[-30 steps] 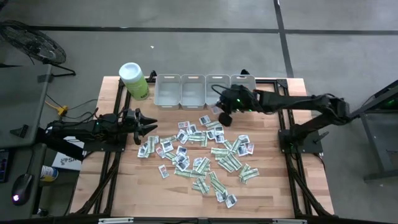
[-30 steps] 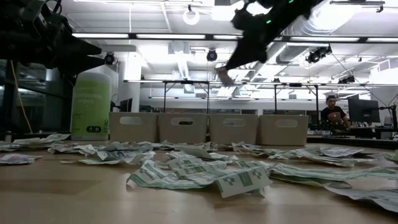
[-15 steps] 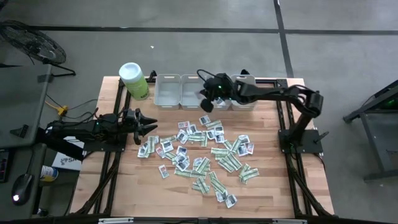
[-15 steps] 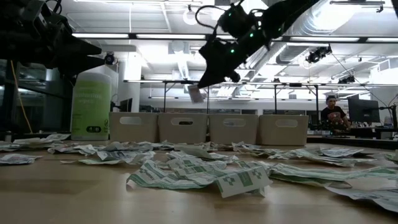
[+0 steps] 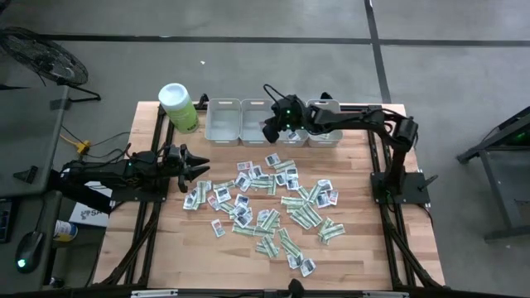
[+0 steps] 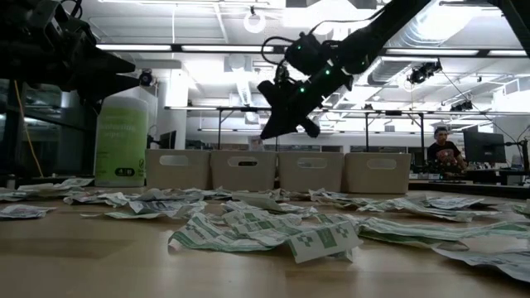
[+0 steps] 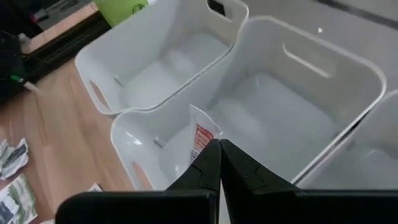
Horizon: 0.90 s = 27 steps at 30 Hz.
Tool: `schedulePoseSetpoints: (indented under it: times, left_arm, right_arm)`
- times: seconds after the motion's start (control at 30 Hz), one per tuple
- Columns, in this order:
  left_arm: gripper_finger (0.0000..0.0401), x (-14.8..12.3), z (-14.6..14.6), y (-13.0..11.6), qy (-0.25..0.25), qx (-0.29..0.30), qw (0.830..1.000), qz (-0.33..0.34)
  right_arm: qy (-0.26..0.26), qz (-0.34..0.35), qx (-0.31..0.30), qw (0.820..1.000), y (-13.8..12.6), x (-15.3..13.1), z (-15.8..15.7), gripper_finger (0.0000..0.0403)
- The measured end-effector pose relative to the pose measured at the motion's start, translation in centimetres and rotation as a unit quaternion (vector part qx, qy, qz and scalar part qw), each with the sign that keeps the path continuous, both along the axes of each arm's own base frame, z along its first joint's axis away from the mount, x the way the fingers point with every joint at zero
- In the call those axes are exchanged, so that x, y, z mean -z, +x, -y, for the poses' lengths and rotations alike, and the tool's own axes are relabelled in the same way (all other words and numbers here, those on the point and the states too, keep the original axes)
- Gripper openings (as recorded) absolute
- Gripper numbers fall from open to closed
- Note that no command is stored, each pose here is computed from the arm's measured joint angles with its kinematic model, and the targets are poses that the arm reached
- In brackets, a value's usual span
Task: Pick & Place First Aid Supplies
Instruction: Put the ointment pack into the middle left gray bin, then put the towelette pack into the middle right gray bin
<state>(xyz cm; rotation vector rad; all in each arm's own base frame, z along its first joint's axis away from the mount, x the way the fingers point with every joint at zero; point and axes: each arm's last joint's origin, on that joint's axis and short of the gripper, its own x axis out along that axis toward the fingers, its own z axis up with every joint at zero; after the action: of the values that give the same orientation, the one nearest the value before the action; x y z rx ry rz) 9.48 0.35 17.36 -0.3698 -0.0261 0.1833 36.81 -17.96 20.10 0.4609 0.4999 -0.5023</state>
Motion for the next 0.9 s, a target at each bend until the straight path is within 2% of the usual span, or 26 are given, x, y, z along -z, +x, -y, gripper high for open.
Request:
schedulePoseSetpoints:
  times: [0.2, 0.53, 0.9]
  left_arm:
    - [0.015, 0.0, 0.0, 0.0, 0.0, 0.0, 1.0, 0.0]
    - [0.015, 0.0, 0.0, 0.0, 0.0, 0.0, 1.0, 0.0]
    - [0.015, 0.0, 0.0, 0.0, 0.0, 0.0, 1.0, 0.0]
  right_arm:
    - [0.019, -0.018, 0.009, 1.0, 0.1, 1.7, 0.2, 0.0]
    - [0.015, -0.022, 0.02, 0.999, 0.1, 1.8, 0.3, 0.0004]
    - [0.007, -0.027, 0.024, 0.999, -0.2, 1.1, 0.2, 0.0079]
